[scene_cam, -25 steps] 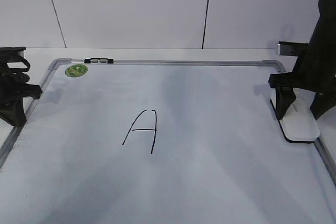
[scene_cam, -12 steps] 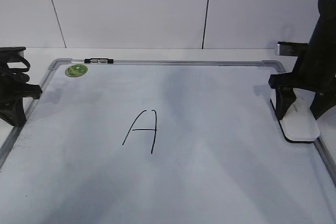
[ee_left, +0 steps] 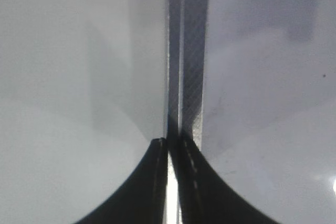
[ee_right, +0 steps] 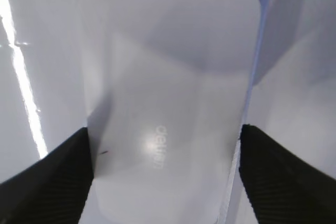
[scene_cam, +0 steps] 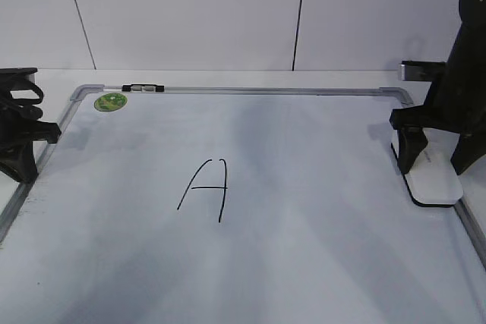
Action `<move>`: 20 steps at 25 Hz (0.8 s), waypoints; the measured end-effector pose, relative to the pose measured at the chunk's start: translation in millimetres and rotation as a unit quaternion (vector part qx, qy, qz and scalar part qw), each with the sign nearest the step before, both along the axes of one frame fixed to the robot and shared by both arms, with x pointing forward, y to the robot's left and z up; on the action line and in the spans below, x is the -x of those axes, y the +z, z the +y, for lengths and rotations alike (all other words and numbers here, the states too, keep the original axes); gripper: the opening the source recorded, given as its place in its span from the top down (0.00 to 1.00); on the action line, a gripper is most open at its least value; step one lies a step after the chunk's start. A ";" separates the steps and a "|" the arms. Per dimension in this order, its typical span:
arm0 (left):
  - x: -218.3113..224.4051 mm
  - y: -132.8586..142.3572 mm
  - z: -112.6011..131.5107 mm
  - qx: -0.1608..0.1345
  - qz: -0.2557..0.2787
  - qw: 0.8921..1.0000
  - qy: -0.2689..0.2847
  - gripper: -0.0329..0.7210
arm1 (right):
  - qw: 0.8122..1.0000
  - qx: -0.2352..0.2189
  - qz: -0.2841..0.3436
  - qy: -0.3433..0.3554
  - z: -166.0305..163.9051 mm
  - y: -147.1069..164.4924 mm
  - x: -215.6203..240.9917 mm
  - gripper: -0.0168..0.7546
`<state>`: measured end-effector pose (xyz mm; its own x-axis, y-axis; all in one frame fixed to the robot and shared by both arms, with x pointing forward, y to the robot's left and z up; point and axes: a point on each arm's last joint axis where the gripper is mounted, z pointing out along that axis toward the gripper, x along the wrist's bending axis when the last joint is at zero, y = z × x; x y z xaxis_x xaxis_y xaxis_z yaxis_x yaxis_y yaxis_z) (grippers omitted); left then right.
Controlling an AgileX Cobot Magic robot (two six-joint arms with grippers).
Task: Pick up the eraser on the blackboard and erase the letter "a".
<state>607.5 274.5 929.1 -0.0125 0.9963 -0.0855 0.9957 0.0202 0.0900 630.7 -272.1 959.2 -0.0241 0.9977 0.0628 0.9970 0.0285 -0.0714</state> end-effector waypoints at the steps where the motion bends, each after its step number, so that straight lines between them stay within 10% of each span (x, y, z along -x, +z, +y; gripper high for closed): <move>1: 0.0 0.0 0.0 0.000 0.000 1.000 0.000 0.91 | 1.000 0.000 0.000 0.000 0.0 0.0 0.0 0.11; 20: -0.2 0.0 -0.1 0.001 -0.001 1.000 0.001 0.91 | 0.990 0.007 -0.142 -0.014 -2.7 93.6 -3.4 0.20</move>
<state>607.7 274.4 929.1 -0.0134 0.9961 -0.0867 0.9956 0.0214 0.0917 634.0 -274.8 1052.8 -0.0105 0.9990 0.0432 0.9775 0.0011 0.2110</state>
